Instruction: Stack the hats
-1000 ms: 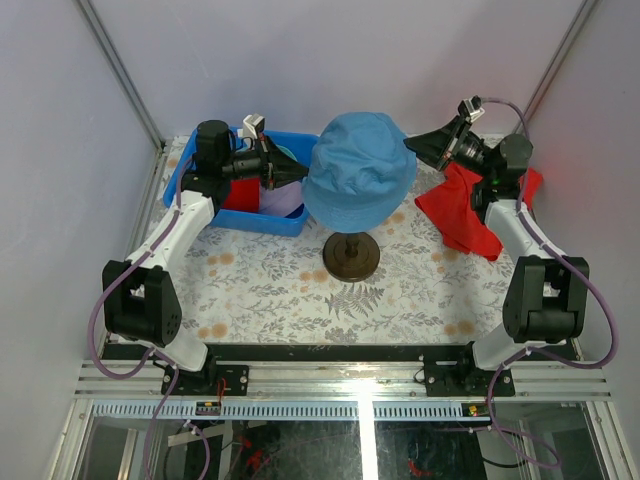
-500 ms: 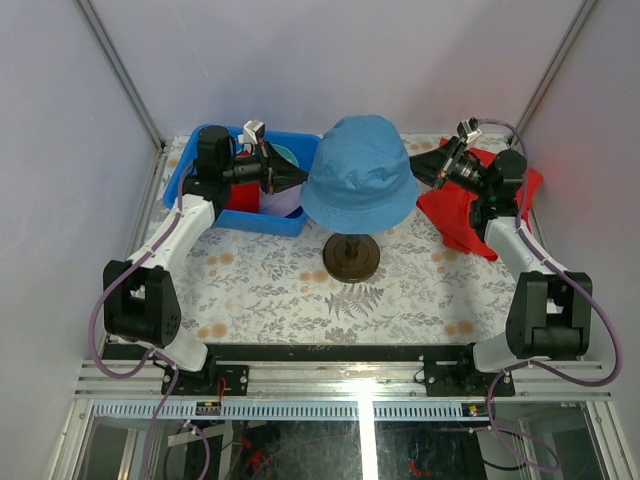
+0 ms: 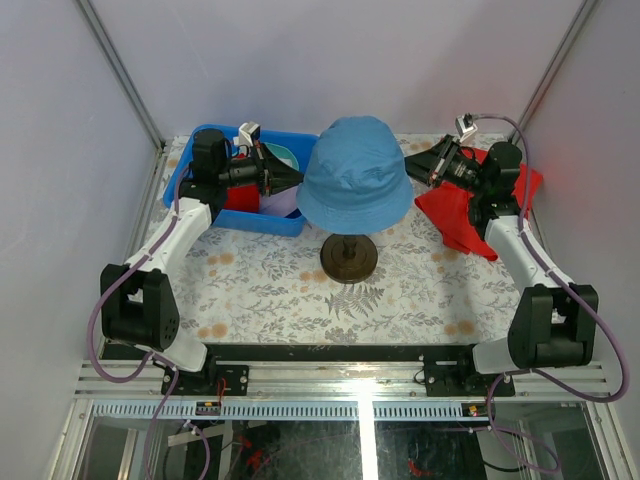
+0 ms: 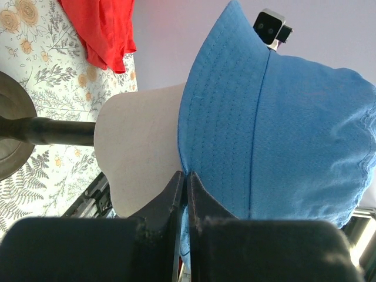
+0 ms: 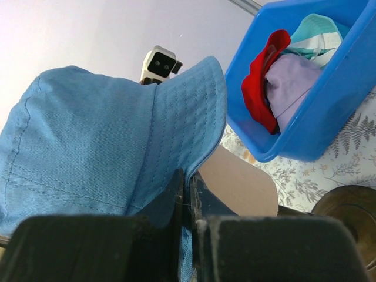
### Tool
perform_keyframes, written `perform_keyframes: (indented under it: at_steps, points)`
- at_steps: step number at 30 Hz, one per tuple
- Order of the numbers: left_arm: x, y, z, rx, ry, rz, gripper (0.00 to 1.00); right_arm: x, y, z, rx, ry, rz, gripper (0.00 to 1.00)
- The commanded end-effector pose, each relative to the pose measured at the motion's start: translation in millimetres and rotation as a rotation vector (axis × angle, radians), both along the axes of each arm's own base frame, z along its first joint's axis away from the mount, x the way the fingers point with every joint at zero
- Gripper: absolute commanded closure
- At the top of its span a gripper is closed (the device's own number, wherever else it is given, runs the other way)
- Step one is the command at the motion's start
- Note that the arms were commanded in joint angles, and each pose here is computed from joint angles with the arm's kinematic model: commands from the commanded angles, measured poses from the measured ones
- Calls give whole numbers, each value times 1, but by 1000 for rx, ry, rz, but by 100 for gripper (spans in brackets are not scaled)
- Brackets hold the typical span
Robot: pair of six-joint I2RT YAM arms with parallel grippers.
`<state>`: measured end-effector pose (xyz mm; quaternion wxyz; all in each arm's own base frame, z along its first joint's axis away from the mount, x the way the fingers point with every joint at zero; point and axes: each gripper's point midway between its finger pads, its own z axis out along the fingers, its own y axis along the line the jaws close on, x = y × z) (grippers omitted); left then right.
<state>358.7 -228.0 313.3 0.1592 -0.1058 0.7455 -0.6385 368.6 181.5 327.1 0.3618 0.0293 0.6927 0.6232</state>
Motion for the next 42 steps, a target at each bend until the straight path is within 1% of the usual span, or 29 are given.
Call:
perform_keyframes:
  at_steps: [1,2,3,6,9,11,12,14,18,20,22,25,28,30,33,37,40,42]
  points:
    - [1,2,-30,43,69,20,100,-21,17,-56,-101,143,106,93]
    - [0,2,-28,41,68,19,100,-20,17,-53,-101,136,105,90]
    - [-1,3,-27,40,66,20,100,-20,17,-50,-104,127,104,86]
    - [-4,3,-25,41,54,23,100,-17,17,-38,-106,104,102,65]
    - [-1,8,-24,54,38,49,87,-13,17,-26,-100,82,93,54]
    - [1,8,-20,55,27,52,77,-10,17,-20,-96,68,88,49]
    - [3,9,-17,58,18,55,73,-9,16,-18,-97,63,86,47]
    - [7,11,-15,72,8,67,68,-7,15,-17,-97,65,80,45]
    - [20,26,-12,114,-7,115,66,-5,8,-22,-103,74,60,42]
    - [31,46,-16,153,-8,166,65,-5,3,-25,-109,78,50,39]
    - [41,69,-26,202,5,226,64,-6,-2,-28,-118,82,36,34]
    - [59,123,-52,322,39,378,64,-9,-10,-31,-134,84,18,30]
    - [72,166,-81,454,64,458,63,-12,-16,-35,-168,78,-2,27]
    - [81,192,-96,553,80,502,63,-14,-18,-36,-179,76,-8,26]
    - [93,223,-116,700,83,539,64,-17,-19,-37,-174,77,-6,26]
    - [109,261,-128,890,29,564,63,-19,-19,-39,-155,77,5,25]
    - [120,279,-137,956,22,566,63,-20,-20,-38,-141,69,11,23]
    - [125,291,-146,976,40,568,63,-20,-22,-37,-131,68,10,22]
